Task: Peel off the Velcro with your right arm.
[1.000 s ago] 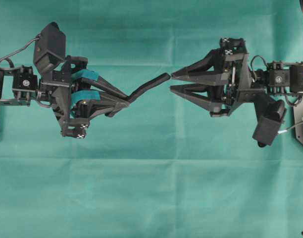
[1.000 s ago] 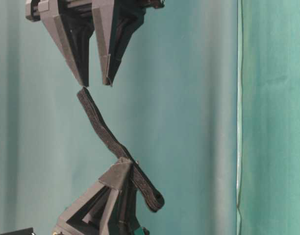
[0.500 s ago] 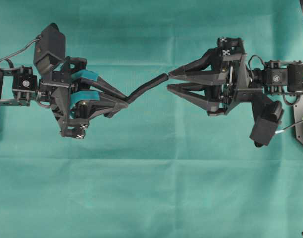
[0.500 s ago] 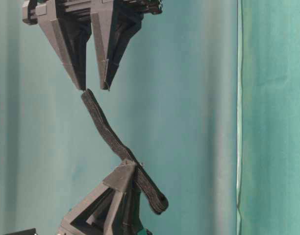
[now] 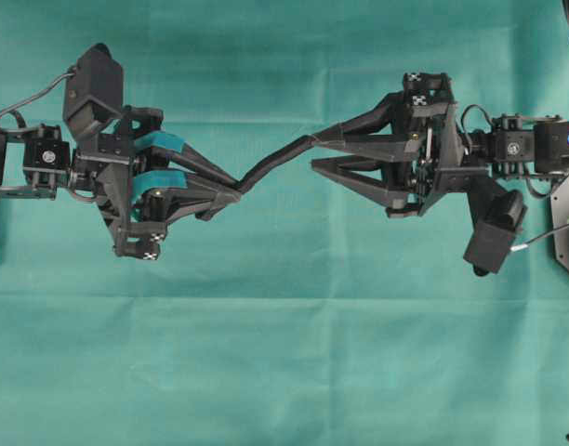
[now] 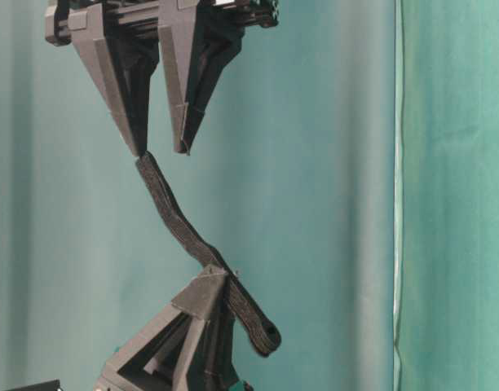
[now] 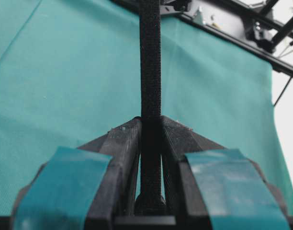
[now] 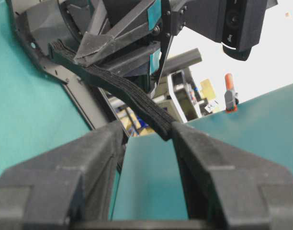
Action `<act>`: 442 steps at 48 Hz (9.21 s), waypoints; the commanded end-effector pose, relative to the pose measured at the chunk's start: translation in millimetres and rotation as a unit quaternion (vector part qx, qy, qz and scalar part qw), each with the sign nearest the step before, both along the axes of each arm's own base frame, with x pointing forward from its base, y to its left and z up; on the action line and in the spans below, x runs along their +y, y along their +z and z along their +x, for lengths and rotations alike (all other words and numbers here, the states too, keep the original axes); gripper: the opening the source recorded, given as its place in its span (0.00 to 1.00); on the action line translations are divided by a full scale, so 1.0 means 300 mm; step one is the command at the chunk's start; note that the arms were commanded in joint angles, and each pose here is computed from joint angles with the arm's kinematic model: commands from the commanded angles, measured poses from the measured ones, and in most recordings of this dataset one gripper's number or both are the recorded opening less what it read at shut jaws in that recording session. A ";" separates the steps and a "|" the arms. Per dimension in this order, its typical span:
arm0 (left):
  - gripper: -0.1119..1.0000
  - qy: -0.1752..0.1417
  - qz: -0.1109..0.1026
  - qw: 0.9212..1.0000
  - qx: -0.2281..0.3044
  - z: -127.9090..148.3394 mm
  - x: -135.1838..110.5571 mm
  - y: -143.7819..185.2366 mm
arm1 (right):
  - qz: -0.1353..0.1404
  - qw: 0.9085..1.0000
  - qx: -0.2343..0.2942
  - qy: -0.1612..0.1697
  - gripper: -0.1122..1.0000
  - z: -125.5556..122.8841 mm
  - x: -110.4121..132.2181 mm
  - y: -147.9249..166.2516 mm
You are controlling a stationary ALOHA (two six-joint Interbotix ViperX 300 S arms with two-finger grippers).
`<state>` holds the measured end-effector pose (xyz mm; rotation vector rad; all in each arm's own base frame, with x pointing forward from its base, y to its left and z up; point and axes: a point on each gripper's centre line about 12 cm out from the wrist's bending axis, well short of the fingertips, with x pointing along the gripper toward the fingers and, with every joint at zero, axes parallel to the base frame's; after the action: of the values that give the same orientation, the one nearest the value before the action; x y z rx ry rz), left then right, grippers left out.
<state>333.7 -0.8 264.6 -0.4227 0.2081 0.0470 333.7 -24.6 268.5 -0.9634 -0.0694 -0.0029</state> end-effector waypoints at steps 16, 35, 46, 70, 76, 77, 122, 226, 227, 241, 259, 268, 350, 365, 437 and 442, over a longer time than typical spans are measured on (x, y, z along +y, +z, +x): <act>0.19 0.001 0.000 1.000 -0.018 -0.002 0.002 0.035 | -0.001 1.000 -0.027 0.000 0.09 -0.014 -0.003 0.042; 0.19 0.001 -0.001 1.000 -0.021 -0.002 0.002 0.037 | 0.000 0.999 -0.032 0.000 0.09 -0.023 -0.003 0.041; 0.19 0.001 0.000 1.000 -0.021 -0.003 0.002 0.036 | 0.000 0.999 -0.032 0.000 0.09 -0.023 -0.003 0.041; 0.19 0.001 0.000 1.000 -0.020 -0.003 0.002 0.031 | 0.000 0.999 -0.047 0.002 0.09 -0.024 -0.002 0.054; 0.19 0.001 0.000 1.000 -0.020 -0.003 0.002 0.031 | 0.000 0.999 -0.050 0.003 0.07 -0.025 -0.003 0.051; 0.19 0.001 0.000 1.000 -0.020 -0.003 0.002 0.031 | 0.000 0.999 -0.050 0.003 0.06 -0.023 -0.003 0.052; 0.19 0.001 0.000 1.000 -0.020 -0.003 0.002 0.031 | 0.005 0.999 -0.037 -0.005 0.27 -0.013 -0.019 0.032; 0.19 0.000 0.002 1.000 -0.020 -0.005 0.000 0.030 | 0.008 0.999 -0.034 0.001 0.02 -0.007 -0.014 -0.015; 0.19 0.000 0.002 1.000 -0.020 -0.005 0.000 0.030 | 0.008 0.999 -0.034 0.000 0.02 -0.006 -0.016 -0.015; 0.19 0.000 0.002 1.000 -0.020 -0.005 0.000 0.030 | 0.010 1.000 -0.030 0.001 0.02 0.002 -0.017 -0.024; 0.19 0.001 0.002 1.000 -0.019 -0.004 0.002 0.029 | 0.012 1.000 -0.021 0.006 0.02 0.015 -0.008 -0.044; 0.19 0.001 0.001 1.000 -0.019 -0.004 0.002 0.029 | 0.012 1.000 -0.021 0.005 0.02 0.015 -0.008 -0.044; 0.19 0.001 0.001 1.000 -0.013 -0.013 0.002 0.011 | 0.012 1.000 -0.029 0.003 0.06 -0.030 -0.004 -0.018; 0.19 0.001 0.002 1.000 -0.013 -0.012 0.002 0.013 | 0.012 0.999 -0.032 0.003 0.19 -0.024 -0.004 -0.014; 0.19 0.003 0.001 1.000 -0.017 -0.018 0.006 0.003 | 0.008 0.999 -0.035 0.002 0.19 0.018 -0.015 -0.009; 0.19 0.004 0.001 1.000 -0.018 -0.017 0.009 0.005 | 0.008 0.999 -0.034 0.002 0.18 0.019 -0.015 -0.010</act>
<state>328.8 0.3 255.3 -0.4198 0.2105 0.0506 335.9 -27.9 255.1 -0.9473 -0.1015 -0.0146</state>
